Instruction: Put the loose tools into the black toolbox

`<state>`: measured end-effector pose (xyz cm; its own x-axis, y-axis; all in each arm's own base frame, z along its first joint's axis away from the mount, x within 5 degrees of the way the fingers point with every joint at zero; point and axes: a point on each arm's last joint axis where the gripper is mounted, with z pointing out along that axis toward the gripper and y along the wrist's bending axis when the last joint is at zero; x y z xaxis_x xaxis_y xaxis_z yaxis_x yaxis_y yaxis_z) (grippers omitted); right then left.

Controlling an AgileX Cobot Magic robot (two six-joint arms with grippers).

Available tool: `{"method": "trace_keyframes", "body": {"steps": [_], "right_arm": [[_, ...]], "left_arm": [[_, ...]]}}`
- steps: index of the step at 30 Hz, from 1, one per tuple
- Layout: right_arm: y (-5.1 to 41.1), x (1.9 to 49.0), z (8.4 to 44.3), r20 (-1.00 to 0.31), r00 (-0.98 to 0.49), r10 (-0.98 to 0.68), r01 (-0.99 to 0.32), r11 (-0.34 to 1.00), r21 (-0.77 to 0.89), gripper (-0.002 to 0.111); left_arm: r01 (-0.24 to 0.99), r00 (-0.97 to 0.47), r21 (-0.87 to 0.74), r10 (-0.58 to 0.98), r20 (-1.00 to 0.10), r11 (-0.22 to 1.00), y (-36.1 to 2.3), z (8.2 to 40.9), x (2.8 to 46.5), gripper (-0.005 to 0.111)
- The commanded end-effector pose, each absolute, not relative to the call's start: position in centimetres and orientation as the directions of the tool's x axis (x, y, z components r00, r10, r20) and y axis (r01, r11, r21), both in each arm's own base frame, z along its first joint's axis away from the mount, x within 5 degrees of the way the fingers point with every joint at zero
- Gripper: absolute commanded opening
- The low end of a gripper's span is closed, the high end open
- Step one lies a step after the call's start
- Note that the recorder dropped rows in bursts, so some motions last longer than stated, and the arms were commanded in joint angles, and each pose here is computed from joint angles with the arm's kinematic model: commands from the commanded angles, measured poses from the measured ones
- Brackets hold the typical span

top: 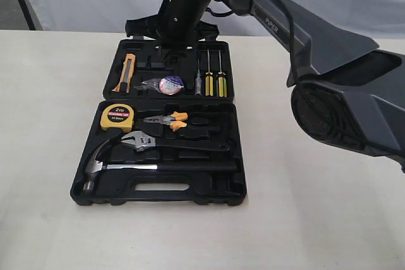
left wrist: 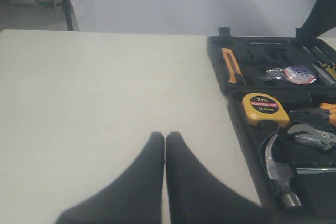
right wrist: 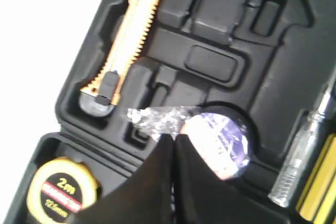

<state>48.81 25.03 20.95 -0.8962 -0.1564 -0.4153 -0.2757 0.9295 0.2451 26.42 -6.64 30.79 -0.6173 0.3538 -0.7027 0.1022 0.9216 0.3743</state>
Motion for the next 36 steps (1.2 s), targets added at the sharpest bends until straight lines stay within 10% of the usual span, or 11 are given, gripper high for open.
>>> {"method": "trace_keyframes", "body": {"steps": [1, 17, 36], "right_arm": [[24.7, 49.1, 18.9, -0.375, -0.911, -0.171, -0.263, 0.942, 0.210, 0.000], [19.7, 43.2, 24.6, -0.269, -0.946, -0.181, -0.207, 0.976, 0.071, -0.001], [-0.9, 16.9, 31.8, -0.504, -0.840, 0.201, 0.204, 0.978, 0.051, -0.001]], "left_arm": [[0.100, -0.614, 0.350, 0.334, -0.715, 0.932, -6.6, 30.7, 26.3, 0.001], [0.100, -0.614, 0.350, 0.334, -0.715, 0.932, -6.6, 30.7, 26.3, 0.001], [0.100, -0.614, 0.350, 0.334, -0.715, 0.932, -6.6, 30.7, 26.3, 0.001]]}}
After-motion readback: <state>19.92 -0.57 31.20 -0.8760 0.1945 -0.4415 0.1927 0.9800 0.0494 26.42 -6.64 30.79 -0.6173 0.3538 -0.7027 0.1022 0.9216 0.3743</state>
